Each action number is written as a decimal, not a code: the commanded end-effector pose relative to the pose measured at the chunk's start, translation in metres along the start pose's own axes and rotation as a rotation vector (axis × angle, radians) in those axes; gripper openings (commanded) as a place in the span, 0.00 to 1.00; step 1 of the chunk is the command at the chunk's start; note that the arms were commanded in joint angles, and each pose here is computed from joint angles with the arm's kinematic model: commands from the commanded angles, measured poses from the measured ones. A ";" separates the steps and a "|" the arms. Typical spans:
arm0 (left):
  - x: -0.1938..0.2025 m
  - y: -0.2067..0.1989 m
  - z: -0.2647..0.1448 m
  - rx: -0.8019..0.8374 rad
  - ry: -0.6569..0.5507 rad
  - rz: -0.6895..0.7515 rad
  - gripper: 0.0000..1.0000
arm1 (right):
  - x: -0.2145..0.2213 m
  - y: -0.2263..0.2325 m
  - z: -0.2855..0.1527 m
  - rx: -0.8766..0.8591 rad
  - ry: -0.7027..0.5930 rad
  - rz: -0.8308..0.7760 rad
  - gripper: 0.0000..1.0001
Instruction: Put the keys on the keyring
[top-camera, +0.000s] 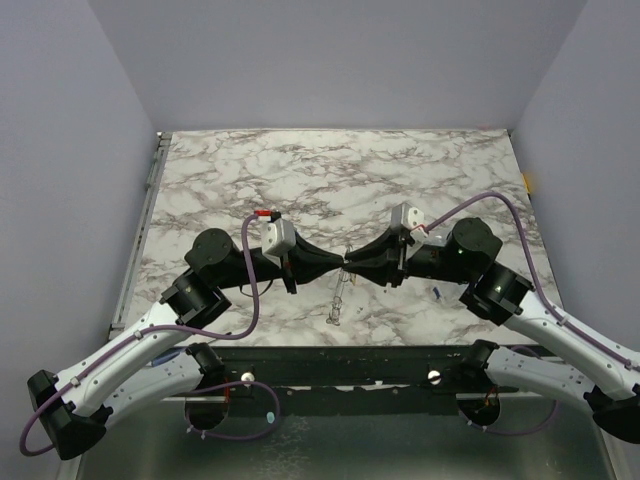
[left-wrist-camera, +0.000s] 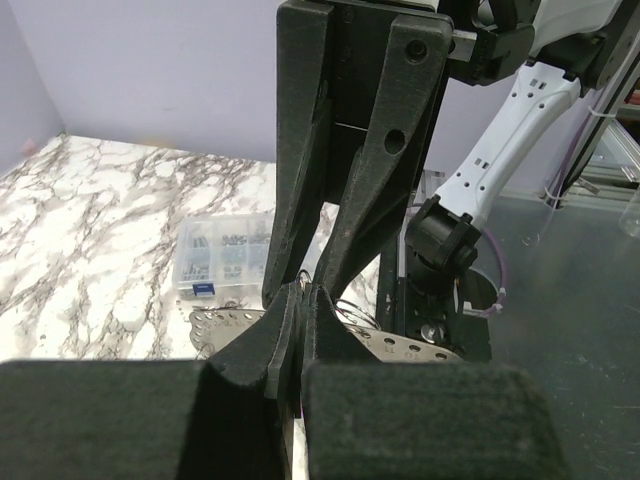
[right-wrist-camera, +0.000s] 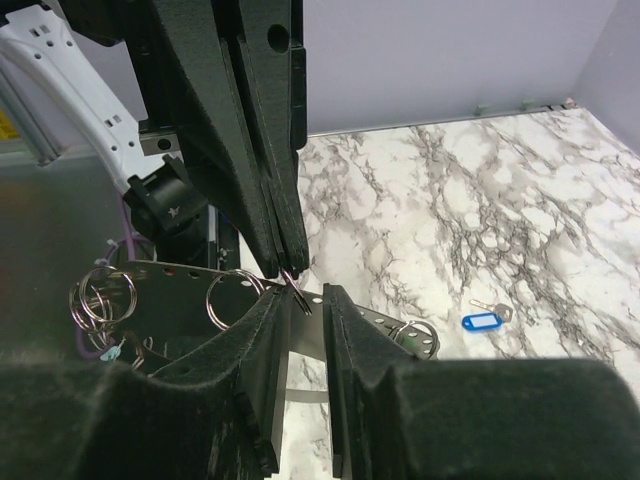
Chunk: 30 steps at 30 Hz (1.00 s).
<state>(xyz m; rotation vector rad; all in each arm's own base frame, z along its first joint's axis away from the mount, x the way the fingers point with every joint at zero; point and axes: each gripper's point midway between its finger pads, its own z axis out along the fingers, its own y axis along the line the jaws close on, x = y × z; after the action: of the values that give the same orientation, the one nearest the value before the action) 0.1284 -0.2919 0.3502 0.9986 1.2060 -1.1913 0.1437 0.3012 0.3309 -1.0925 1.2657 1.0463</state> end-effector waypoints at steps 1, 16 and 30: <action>-0.016 -0.009 -0.001 0.036 -0.061 0.039 0.00 | -0.007 0.007 0.003 -0.047 -0.007 -0.006 0.24; -0.018 -0.010 -0.002 0.041 -0.069 0.042 0.00 | 0.000 0.010 0.006 -0.078 0.012 -0.005 0.05; -0.006 0.000 -0.005 -0.019 -0.026 0.025 0.23 | 0.006 -0.007 0.006 -0.014 0.009 -0.161 0.01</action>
<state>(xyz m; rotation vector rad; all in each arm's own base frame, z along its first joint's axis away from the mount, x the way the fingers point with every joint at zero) 0.1289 -0.2900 0.3491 0.9937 1.2001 -1.1813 0.1402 0.3053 0.3264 -1.1782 1.2095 1.0297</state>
